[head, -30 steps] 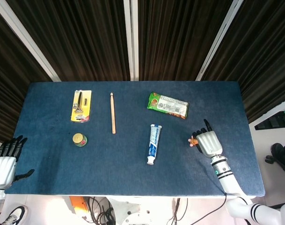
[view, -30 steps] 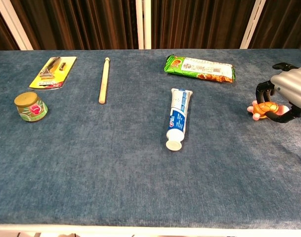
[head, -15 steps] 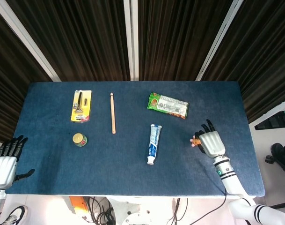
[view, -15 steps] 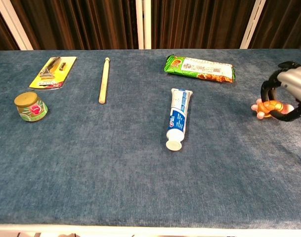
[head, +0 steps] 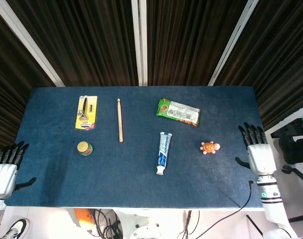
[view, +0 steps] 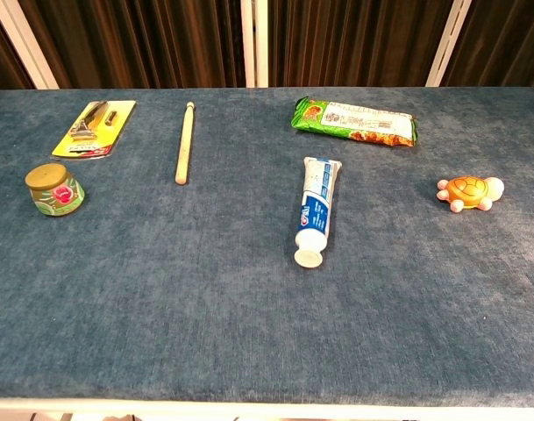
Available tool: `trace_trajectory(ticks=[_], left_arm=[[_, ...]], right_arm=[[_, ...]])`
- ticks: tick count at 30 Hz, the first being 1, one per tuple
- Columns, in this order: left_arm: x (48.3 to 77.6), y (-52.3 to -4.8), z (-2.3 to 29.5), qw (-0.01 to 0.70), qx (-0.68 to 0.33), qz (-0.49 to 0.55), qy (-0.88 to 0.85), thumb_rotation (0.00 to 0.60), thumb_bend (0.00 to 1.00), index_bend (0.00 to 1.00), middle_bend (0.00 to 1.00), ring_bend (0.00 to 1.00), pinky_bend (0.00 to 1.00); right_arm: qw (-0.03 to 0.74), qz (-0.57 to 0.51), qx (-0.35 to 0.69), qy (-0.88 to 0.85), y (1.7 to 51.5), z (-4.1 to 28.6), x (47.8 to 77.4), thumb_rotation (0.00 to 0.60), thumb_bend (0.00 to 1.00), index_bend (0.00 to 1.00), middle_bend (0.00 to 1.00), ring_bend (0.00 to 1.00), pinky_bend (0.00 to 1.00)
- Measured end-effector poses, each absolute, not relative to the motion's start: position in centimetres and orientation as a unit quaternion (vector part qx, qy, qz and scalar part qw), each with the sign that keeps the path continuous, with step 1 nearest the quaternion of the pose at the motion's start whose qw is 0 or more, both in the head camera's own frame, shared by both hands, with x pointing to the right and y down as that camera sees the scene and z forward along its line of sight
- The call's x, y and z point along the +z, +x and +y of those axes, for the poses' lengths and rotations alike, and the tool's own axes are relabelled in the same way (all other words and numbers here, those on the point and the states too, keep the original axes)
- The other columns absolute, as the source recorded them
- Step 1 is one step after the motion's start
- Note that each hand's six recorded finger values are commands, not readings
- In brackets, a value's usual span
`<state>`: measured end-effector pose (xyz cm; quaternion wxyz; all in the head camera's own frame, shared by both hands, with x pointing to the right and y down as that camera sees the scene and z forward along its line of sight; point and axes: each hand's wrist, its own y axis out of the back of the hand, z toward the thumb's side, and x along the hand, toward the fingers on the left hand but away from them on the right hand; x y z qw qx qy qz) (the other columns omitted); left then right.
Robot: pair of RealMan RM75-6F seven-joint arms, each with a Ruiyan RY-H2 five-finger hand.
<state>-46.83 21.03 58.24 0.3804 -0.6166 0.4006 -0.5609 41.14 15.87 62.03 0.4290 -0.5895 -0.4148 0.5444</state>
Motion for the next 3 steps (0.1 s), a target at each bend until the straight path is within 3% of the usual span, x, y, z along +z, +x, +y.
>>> trace_trajectory(ticks=[3], left_arm=[[58.0, -47.0, 20.9, 0.382, -0.561, 0.401, -0.615, 0.600, 0.06, 0.06, 0.00, 0.00, 0.00]], right_arm=[[0.423, -0.433, 0.559, -0.566, 43.8, 17.4, 60.3, 0.600, 0.01, 0.00, 0.00, 0.00, 0.00]])
